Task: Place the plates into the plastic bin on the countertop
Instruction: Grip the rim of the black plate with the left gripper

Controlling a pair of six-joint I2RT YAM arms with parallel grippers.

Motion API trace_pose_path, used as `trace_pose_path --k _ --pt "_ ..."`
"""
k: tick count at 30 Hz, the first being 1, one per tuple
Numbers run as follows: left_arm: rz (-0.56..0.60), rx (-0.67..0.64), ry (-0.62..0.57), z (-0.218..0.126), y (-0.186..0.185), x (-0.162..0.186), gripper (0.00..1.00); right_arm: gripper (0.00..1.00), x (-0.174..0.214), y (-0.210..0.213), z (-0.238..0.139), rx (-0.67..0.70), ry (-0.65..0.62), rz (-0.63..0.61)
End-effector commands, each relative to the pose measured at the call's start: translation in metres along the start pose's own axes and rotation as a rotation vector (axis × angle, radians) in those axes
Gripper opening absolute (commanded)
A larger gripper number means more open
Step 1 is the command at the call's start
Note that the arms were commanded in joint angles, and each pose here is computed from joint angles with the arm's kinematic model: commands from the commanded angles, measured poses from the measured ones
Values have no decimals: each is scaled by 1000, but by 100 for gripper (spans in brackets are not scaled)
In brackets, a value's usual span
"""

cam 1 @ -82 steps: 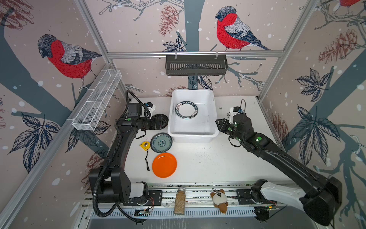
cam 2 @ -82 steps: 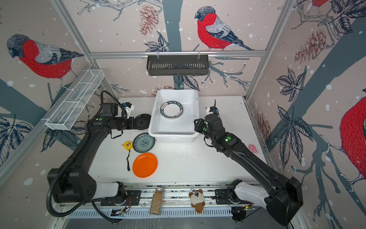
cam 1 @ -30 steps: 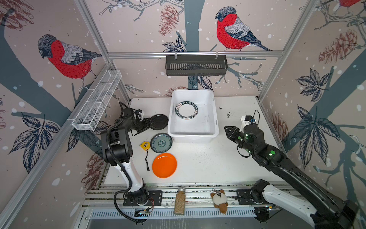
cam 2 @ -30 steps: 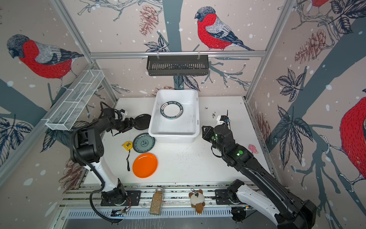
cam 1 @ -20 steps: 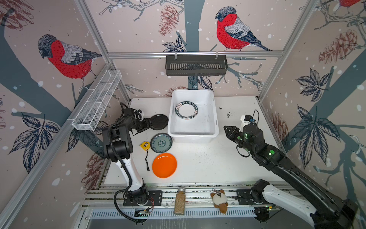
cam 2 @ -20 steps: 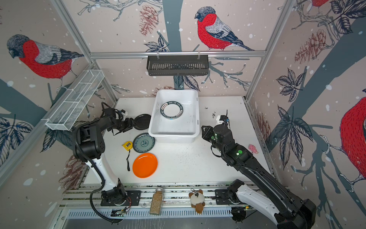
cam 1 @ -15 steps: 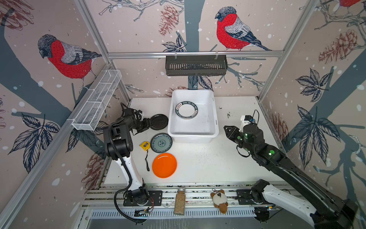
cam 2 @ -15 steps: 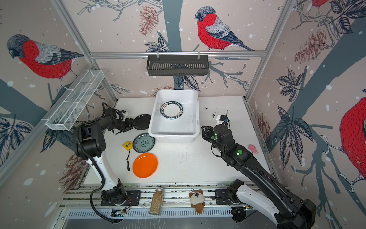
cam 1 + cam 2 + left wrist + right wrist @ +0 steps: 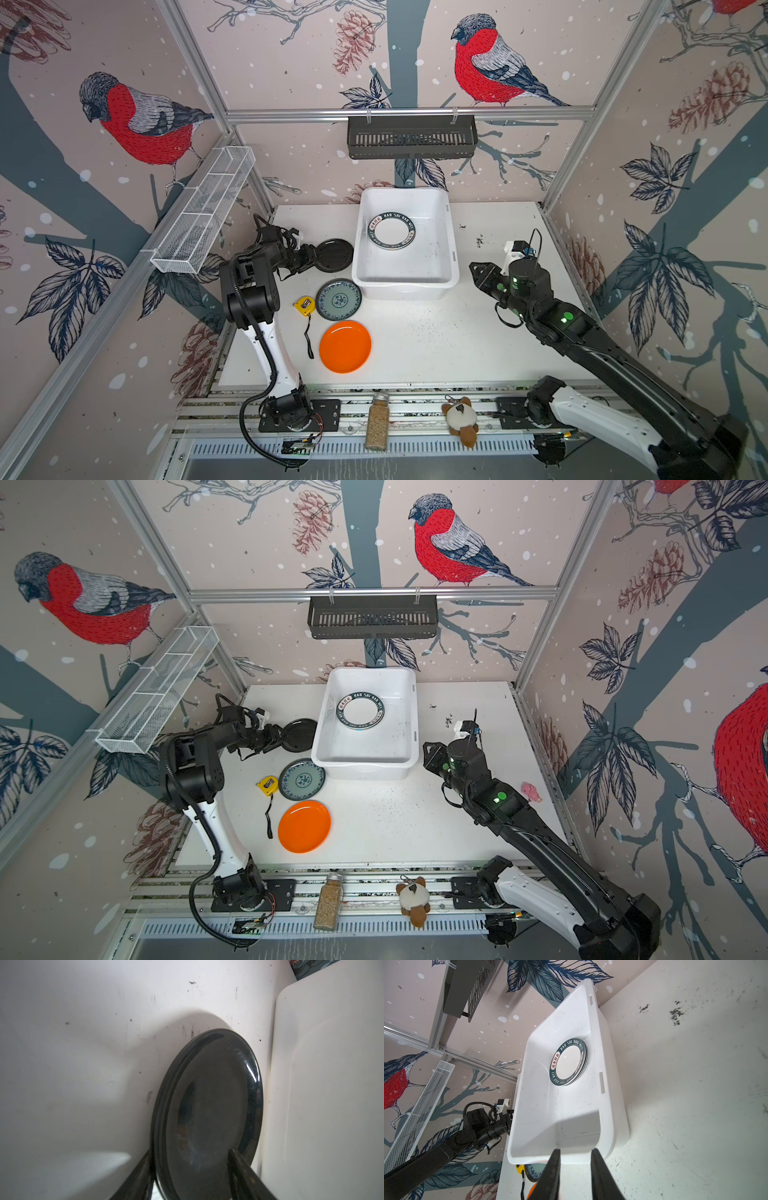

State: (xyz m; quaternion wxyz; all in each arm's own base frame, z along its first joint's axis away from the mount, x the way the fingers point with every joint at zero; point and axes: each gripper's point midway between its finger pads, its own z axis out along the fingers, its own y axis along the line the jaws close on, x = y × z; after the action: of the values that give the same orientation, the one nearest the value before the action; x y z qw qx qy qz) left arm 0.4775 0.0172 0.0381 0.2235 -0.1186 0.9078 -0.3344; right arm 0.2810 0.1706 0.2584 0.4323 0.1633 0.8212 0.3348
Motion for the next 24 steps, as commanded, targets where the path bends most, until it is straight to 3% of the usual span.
trace_pose_path --k 1,6,24 --pt "-12 -22 11 4 8 2 53 28 -4 7 3 -30 -11 15" --pt "-4 -13 21 7 9 2 46 28 -2 6 7 -27 -2 15" --pt "60 13 53 24 -2 3 46 27 0 -6 18 -20 22 29"
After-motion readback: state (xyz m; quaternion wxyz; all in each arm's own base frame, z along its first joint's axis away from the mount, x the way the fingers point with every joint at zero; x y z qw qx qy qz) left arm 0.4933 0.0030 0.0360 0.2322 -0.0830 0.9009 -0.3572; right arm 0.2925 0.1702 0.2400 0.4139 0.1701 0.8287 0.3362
